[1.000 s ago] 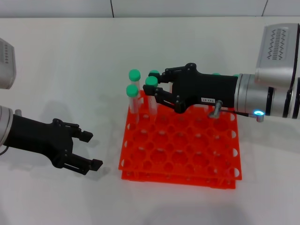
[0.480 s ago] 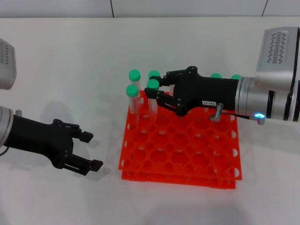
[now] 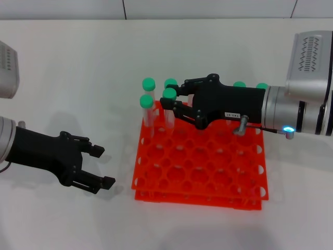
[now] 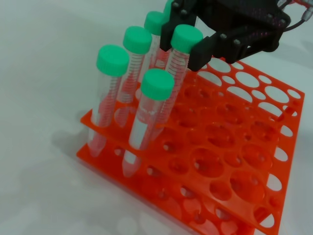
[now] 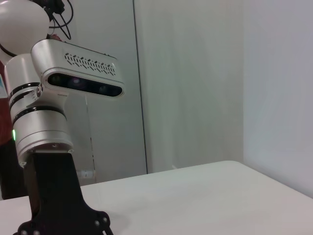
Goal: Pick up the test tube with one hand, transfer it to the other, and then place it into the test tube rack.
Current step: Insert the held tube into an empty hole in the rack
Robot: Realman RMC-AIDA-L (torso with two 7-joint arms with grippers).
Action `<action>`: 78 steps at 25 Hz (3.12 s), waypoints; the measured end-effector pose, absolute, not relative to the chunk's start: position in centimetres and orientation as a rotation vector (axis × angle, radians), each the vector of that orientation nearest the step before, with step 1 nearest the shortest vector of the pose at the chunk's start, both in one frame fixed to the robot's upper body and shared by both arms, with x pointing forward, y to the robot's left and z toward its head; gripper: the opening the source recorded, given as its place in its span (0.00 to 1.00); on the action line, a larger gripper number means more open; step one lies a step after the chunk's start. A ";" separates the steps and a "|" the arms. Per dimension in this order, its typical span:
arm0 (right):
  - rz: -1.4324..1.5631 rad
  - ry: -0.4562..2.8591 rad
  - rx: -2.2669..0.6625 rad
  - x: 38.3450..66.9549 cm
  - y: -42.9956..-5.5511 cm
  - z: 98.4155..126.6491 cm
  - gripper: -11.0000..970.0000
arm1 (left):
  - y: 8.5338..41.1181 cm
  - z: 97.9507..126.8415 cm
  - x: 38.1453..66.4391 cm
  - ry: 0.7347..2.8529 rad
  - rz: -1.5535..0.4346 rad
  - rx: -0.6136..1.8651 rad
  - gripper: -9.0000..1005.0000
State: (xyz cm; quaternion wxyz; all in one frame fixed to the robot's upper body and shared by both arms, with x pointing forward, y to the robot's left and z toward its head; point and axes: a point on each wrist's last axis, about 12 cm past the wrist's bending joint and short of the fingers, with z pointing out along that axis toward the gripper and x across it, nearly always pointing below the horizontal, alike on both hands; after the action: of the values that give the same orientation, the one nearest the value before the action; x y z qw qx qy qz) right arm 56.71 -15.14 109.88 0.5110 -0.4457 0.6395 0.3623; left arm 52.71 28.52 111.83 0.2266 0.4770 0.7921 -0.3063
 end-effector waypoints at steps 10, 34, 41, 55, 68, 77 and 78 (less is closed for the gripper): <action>0.866 1.546 -1.067 56.7 -15.2 109.8 0.28 | 28.5 111.9 52.8 2.180 -0.842 1.316 0.87; 0.865 1.555 -1.031 56.8 -15.7 109.2 0.29 | 28.5 111.9 52.9 2.181 -0.835 1.313 0.87; 0.863 1.557 -1.031 56.8 -15.7 109.2 0.29 | 28.4 111.9 52.9 2.178 -0.834 1.315 0.87; 0.869 1.564 -1.024 56.7 -15.8 109.1 0.29 | 28.4 111.9 53.0 2.178 -0.833 1.315 0.87; 0.878 1.552 -1.047 56.7 -15.5 109.3 0.29 | 28.4 111.9 52.9 2.178 -0.834 1.315 0.87; 0.877 1.546 -1.047 56.9 -15.4 109.6 0.29 | 28.3 111.9 53.0 2.177 -0.833 1.317 0.87; 0.877 1.545 -1.049 56.9 -15.4 109.6 0.29 | 28.3 111.9 53.0 2.176 -0.833 1.318 0.87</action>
State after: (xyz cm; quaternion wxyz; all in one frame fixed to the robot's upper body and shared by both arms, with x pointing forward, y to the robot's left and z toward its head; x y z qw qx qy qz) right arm 56.91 -15.39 109.61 0.5137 -0.4363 0.6425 0.3647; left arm 53.03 28.29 111.94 0.2305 0.4791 0.7910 -0.3028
